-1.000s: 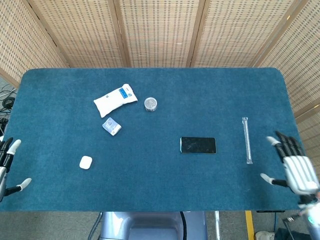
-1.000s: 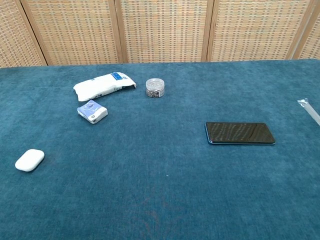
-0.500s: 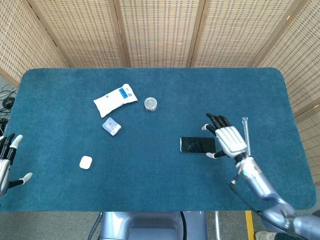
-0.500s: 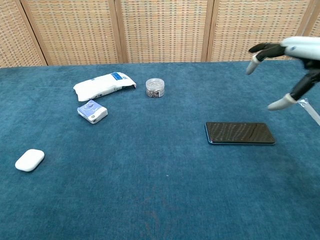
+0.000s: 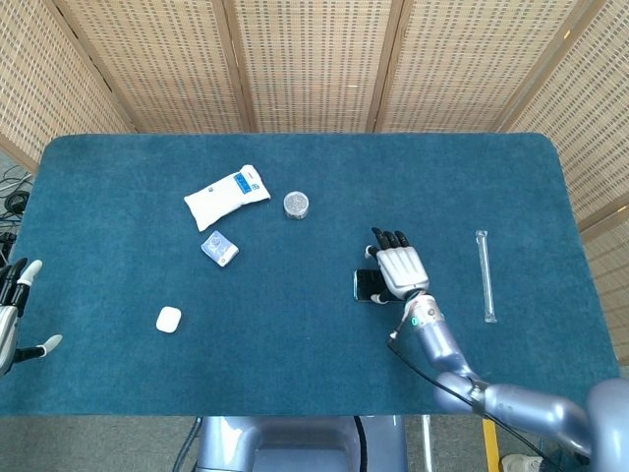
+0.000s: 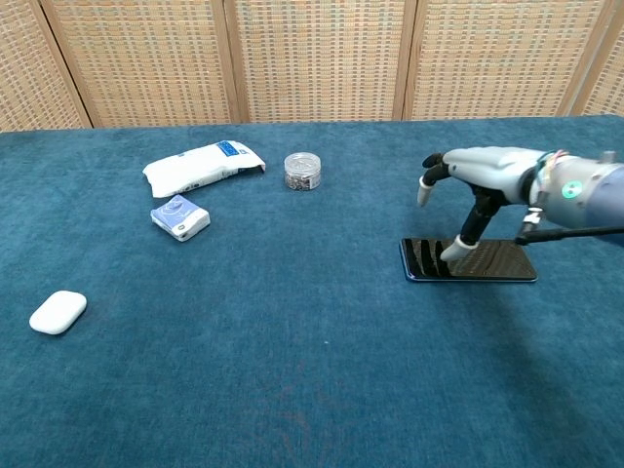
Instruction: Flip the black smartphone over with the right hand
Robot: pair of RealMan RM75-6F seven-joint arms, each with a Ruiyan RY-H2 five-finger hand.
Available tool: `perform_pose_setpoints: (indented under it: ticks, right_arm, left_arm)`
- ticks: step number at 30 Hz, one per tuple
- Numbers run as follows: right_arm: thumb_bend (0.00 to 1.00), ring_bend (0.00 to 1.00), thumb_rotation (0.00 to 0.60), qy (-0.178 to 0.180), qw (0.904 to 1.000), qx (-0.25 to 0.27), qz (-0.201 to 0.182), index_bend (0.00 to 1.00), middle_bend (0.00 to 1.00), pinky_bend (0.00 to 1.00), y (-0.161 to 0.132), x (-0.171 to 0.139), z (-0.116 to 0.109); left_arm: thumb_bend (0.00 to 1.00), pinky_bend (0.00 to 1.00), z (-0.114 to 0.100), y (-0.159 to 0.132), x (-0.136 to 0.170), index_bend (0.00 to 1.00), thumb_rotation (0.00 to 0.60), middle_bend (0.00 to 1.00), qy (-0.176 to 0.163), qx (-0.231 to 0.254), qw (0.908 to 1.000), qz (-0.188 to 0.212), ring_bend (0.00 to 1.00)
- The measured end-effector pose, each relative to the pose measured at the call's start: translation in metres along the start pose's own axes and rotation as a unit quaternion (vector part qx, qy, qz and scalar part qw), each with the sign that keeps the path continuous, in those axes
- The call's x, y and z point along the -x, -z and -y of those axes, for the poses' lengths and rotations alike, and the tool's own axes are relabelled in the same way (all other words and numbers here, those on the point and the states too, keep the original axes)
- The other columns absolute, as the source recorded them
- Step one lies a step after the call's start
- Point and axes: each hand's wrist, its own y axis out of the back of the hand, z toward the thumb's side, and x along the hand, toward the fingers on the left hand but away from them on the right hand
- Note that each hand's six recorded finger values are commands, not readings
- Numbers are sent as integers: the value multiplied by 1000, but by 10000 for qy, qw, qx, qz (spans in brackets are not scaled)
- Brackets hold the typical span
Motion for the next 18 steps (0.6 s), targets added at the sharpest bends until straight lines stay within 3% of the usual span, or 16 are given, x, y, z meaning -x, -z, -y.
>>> perform_pose_setpoints:
  ticks: [11,18]
  right_arm:
    - [105,0,600,-236,9994,-156,206,290,0,0,-9,14,17]
    - [105,0,600,-331,9992,-19,226,290,0,0,-8,11,17]
  left_arm:
    - [0,0,3,4,-5,0,600,0,90,7,9999,-85,0]
    - [0,0,5,6,-7,0,600,0,114,-25,9998,-133,0]
